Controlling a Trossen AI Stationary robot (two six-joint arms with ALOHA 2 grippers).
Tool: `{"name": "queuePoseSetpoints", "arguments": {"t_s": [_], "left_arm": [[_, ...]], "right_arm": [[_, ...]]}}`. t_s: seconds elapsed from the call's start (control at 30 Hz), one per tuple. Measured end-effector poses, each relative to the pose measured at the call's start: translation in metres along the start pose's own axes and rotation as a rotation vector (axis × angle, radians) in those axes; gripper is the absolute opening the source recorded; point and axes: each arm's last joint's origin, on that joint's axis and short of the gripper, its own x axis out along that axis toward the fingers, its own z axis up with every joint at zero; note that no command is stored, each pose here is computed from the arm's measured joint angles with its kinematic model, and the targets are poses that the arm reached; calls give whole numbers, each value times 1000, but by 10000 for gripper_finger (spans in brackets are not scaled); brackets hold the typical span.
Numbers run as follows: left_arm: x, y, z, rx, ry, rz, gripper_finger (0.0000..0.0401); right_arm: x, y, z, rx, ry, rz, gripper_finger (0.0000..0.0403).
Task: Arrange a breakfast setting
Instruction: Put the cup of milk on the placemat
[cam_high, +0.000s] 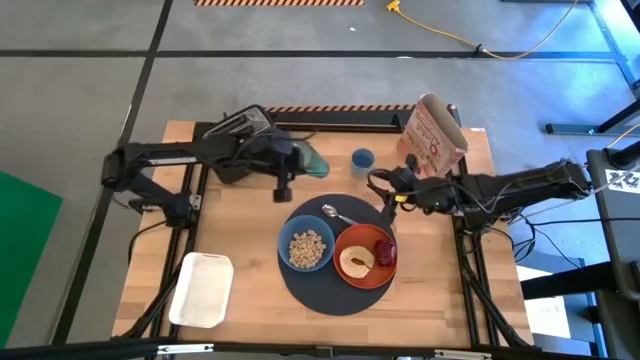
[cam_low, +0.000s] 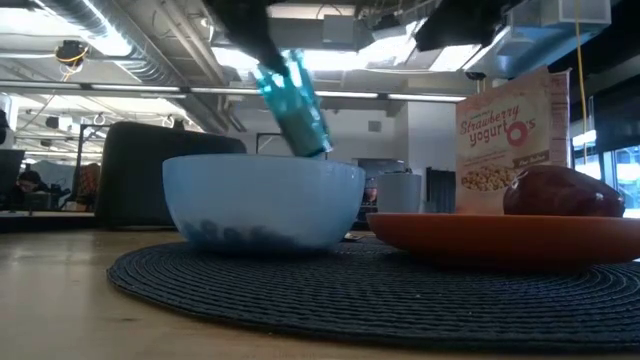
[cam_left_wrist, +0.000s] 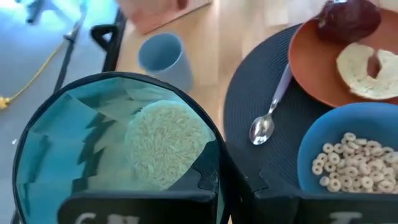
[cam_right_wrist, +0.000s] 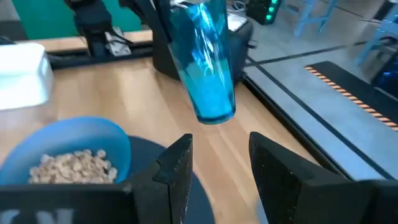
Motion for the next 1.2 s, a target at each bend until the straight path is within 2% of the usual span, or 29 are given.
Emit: {"name": "queuePoseSetpoints", "arguments": {"t_s": [0.27,0.47,0.6,0.77,1.0,1.2], "left_arm": [[59,-16,55,150,172,-88,3],[96,-35,74,277,260,-199,3],[108,-45,84,343,268,-226,4],[120,-50,89,405,248,-270,6],[139,-53,84,401,278,-295,7],[141,-54,82,394,282,-318,8]], "right_arm": [[-16,6,-7,-37,21,-50,146],[-30,0,-11,-16,29,-133,146],[-37,-4,-13,-4,31,-173,146],[-38,-5,-14,0,35,-184,146],[-38,-5,-15,-2,37,-184,146],[-38,-5,-15,-6,40,-185,146]]}}
